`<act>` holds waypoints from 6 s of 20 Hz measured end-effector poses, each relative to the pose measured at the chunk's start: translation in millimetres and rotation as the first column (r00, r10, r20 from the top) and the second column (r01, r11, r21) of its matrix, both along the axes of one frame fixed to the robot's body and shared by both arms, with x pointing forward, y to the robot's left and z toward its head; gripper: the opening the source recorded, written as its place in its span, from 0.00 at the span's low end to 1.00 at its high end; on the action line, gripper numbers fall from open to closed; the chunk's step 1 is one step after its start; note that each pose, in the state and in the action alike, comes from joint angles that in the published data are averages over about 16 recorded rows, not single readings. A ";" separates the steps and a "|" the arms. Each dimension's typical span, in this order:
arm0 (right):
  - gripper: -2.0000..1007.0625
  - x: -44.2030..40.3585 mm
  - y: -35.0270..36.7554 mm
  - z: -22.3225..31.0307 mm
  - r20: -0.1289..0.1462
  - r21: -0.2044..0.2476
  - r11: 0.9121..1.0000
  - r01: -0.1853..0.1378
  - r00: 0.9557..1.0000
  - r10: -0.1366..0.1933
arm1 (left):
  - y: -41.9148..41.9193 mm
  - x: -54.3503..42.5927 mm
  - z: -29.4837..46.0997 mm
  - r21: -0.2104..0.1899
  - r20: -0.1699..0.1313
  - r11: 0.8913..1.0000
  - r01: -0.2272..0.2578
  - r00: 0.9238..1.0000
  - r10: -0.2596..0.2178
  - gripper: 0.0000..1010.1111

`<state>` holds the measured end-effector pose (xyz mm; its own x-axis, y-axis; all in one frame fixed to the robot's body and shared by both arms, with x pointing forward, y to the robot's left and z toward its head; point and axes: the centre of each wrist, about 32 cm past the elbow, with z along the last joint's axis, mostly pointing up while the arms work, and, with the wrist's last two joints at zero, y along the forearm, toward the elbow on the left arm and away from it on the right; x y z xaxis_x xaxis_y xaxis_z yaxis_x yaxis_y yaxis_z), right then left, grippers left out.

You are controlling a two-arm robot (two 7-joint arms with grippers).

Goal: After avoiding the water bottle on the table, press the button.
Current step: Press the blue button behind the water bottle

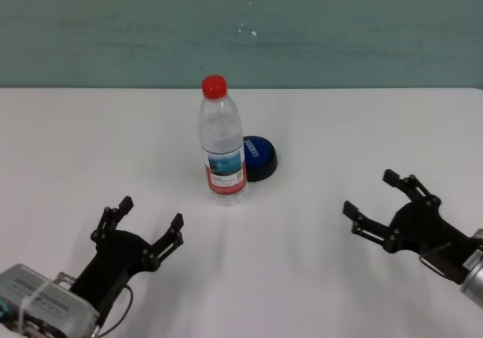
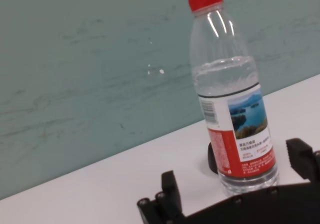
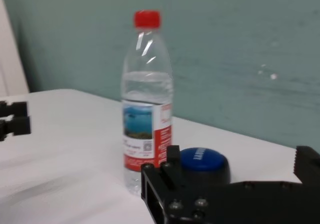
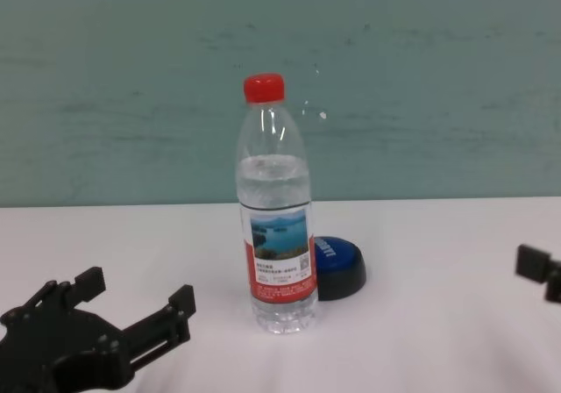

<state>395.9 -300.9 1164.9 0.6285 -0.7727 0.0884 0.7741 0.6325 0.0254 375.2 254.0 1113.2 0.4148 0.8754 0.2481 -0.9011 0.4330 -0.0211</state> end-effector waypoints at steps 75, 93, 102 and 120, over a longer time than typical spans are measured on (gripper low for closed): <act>1.00 179.1 49.5 -6.1 -0.013 -0.053 0.999 -0.009 1.000 0.009 | 0.0 0.0 0.0 0.000 0.000 1.000 0.000 1.000 0.000 0.99; 1.00 198.9 59.2 -12.6 -0.032 -0.060 0.998 -0.016 0.999 0.014 | 0.0 0.0 0.0 0.000 0.000 1.000 0.000 1.000 0.000 0.99; 1.00 207.2 64.7 -18.2 -0.046 -0.072 0.997 -0.026 0.999 0.023 | 0.0 0.0 0.0 0.000 0.000 1.000 0.000 1.000 0.000 0.99; 1.00 212.1 67.6 -33.1 -0.085 -0.100 0.994 -0.032 0.996 0.024 | 0.0 0.0 0.0 0.000 0.000 1.000 0.000 1.000 0.000 0.99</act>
